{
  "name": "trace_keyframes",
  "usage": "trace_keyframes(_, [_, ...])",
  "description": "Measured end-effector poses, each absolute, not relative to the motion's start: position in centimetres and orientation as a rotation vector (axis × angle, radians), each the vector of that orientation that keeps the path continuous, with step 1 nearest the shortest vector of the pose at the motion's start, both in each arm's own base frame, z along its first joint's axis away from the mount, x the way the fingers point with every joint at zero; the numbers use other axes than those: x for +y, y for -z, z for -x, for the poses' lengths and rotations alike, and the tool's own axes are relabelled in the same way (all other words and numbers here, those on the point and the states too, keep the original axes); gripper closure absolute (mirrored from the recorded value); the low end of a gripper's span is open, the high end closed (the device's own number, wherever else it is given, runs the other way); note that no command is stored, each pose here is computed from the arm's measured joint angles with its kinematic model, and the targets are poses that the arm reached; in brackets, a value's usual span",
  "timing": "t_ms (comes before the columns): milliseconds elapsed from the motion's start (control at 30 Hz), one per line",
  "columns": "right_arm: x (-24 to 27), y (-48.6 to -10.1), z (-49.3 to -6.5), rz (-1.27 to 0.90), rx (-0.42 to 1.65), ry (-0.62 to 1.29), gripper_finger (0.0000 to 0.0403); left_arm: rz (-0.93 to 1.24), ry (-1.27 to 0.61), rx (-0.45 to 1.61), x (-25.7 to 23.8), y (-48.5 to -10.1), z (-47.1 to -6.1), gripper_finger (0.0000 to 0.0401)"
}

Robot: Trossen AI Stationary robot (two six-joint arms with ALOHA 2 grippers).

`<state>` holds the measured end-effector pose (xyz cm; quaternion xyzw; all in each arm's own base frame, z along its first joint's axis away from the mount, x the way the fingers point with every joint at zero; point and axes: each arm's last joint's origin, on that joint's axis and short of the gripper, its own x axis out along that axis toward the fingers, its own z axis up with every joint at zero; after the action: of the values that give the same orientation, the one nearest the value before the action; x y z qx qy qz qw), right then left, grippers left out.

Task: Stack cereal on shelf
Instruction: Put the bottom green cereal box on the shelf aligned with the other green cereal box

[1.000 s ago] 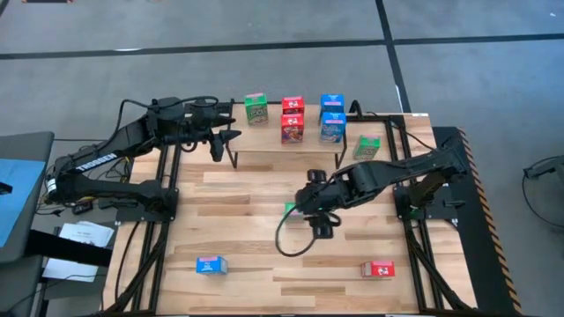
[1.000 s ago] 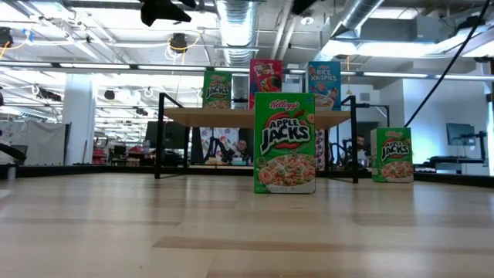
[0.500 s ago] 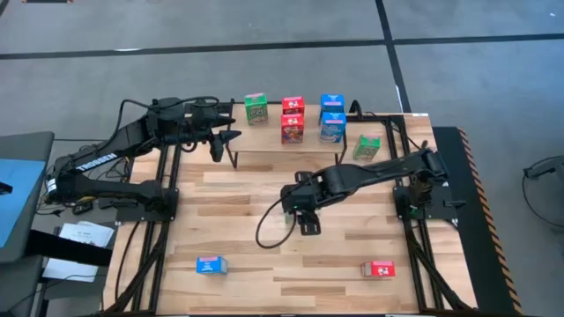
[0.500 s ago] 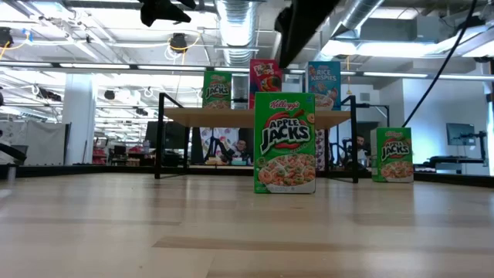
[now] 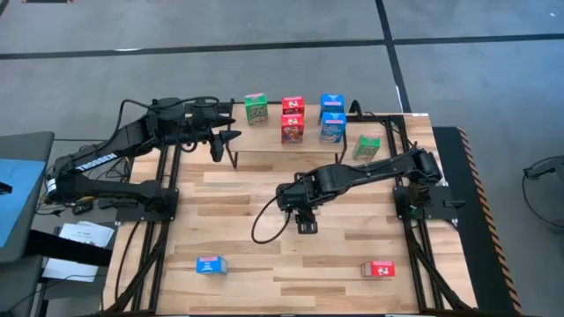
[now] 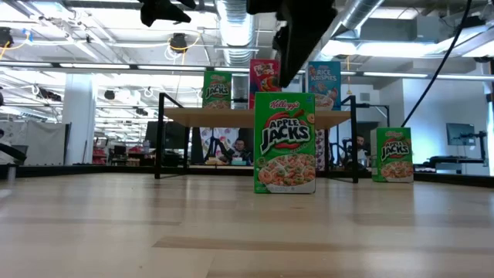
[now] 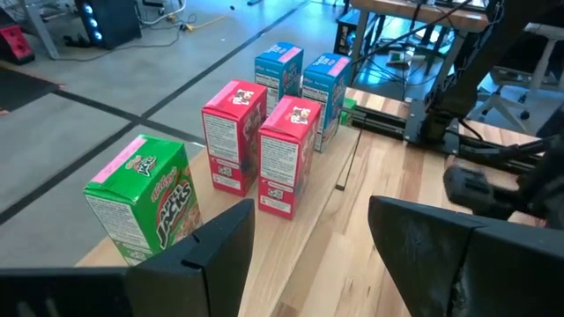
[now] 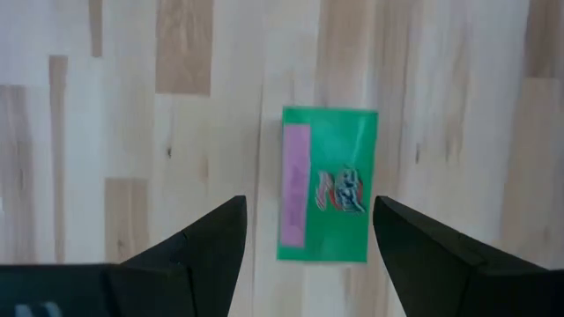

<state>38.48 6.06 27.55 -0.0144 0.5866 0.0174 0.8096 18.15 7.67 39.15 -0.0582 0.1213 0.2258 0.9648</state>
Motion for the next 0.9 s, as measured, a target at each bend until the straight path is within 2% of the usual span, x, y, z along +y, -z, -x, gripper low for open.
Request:
trace_keyframes(467, [5.1, -25.9, -39.0, 0.009, 1.328, -0.001, 0.0131, 0.117, -0.457, 0.246, 7.7, -39.1, -18.1, 0.0189])
trace_keyframes(900, [4.4, -27.2, -38.6, -0.077, 1.371, 0.071, 0.0131, 0.107, -0.455, 0.248, 7.7, -39.2, -18.1, 0.0189])
